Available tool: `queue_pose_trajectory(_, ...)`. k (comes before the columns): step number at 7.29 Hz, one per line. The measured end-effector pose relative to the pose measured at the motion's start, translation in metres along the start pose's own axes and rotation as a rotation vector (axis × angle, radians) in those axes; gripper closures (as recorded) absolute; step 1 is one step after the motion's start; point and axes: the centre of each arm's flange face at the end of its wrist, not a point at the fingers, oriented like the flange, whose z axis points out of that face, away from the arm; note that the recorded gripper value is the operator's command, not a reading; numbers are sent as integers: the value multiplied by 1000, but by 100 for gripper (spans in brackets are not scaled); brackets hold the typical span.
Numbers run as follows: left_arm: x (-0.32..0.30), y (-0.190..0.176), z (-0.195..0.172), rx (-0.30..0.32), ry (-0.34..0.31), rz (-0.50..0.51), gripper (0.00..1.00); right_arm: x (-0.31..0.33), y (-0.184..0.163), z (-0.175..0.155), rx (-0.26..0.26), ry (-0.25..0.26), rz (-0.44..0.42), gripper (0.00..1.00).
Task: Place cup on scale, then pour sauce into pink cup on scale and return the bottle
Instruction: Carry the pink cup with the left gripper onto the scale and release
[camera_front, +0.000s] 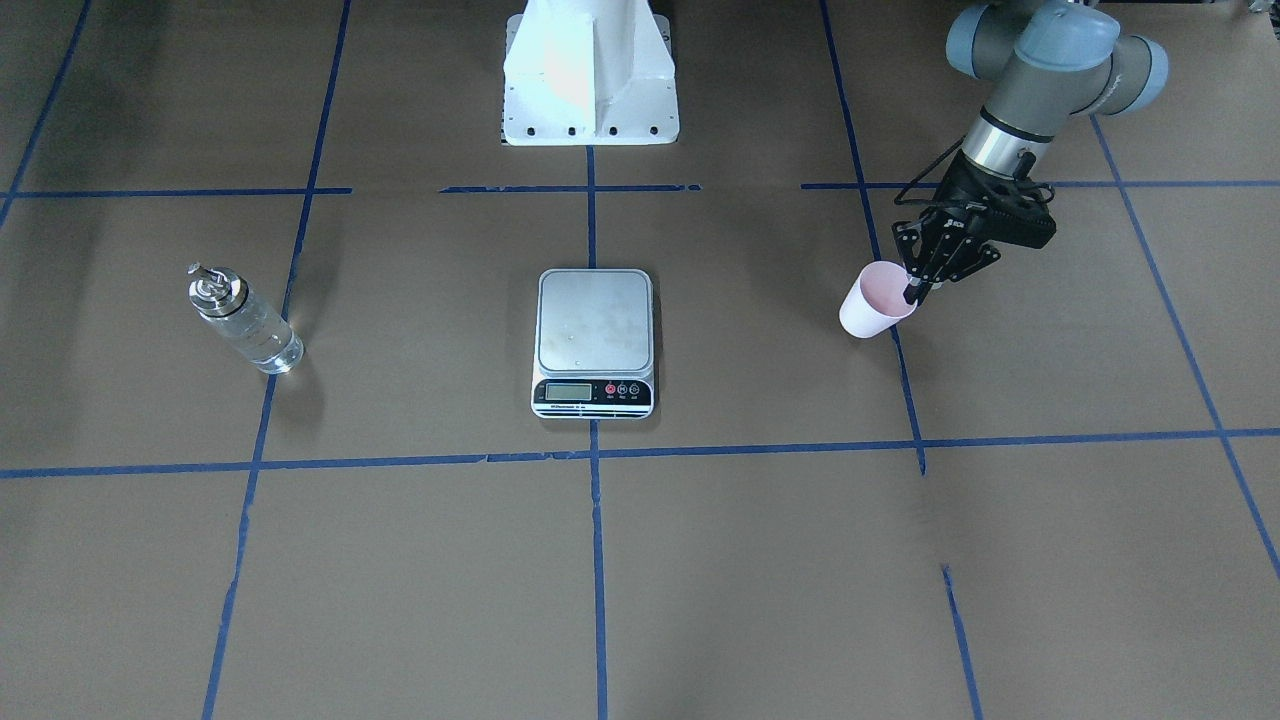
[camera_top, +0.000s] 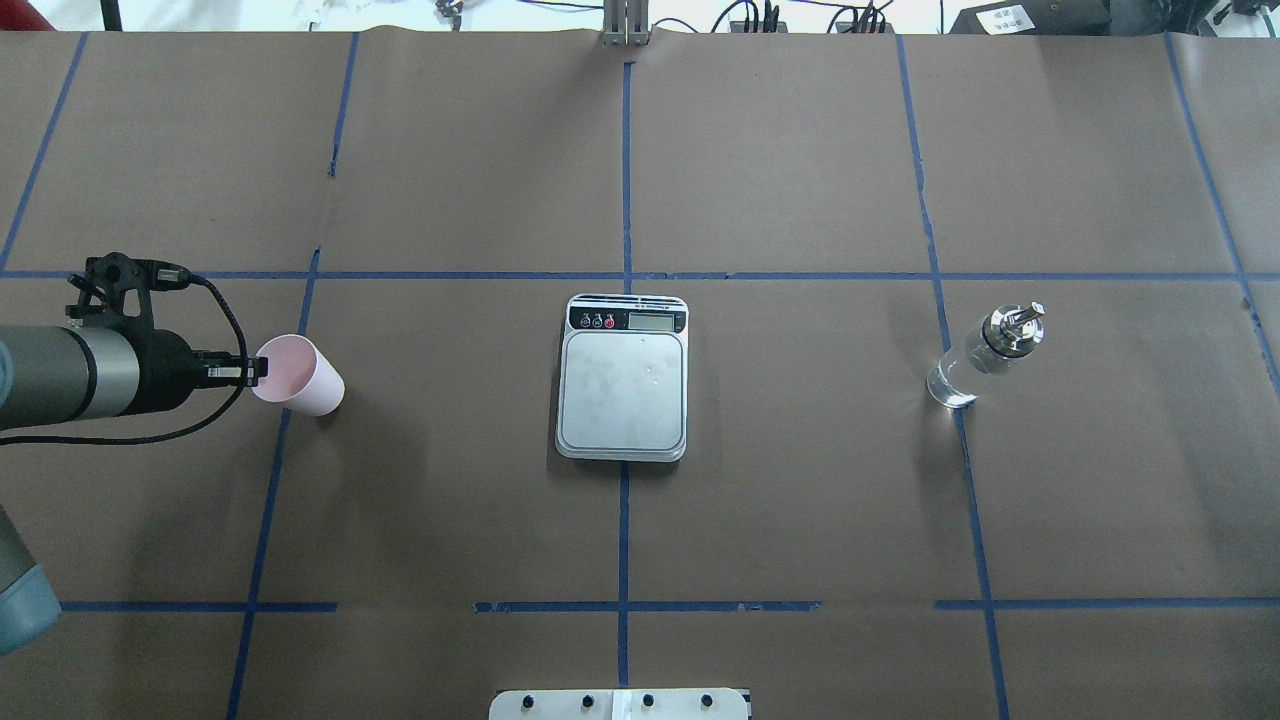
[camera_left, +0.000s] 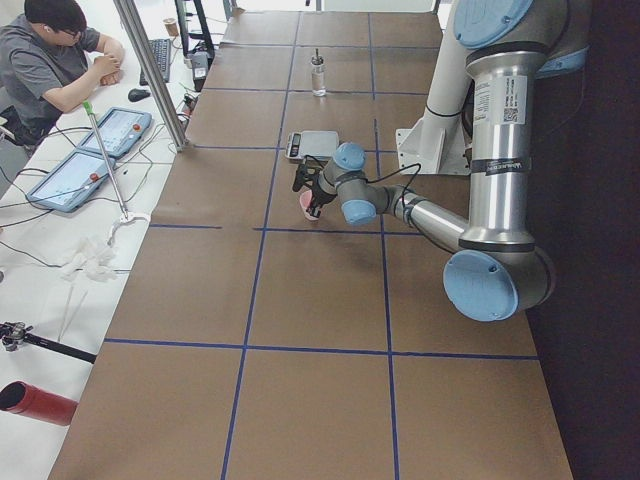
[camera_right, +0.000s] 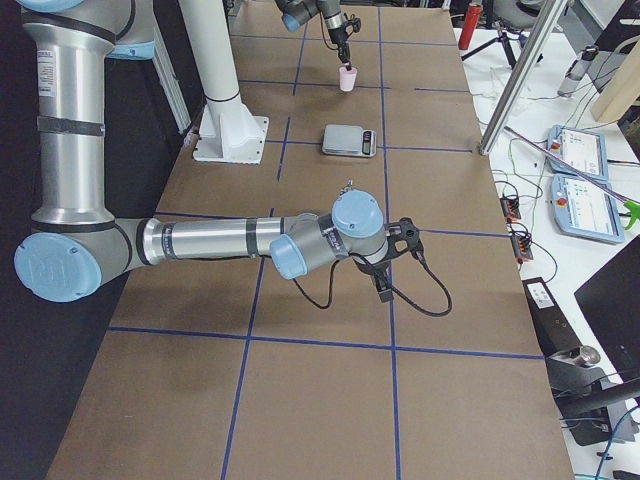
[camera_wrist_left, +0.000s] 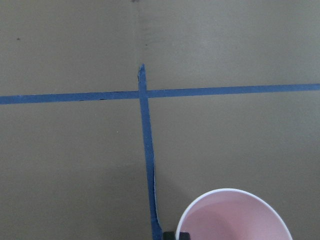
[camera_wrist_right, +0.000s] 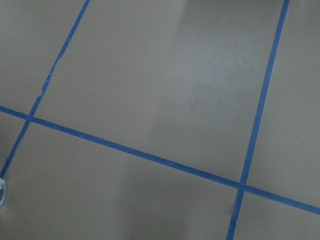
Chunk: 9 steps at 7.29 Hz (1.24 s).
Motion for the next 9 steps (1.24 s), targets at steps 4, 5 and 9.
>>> queue_pose_trajectory(4, 162, -70, -6, 20, -64, -86, 100, 0, 1, 0, -1, 0, 1, 0)
queue_pose_trajectory(5, 212, -73, -5, 6, -61, -123, 100, 0, 1, 0, -1, 0, 1, 0)
queue_pose_trajectory(9, 332, -63, 53, -5, -78, -207, 96, 1, 1, 0, -1, 0, 2, 0)
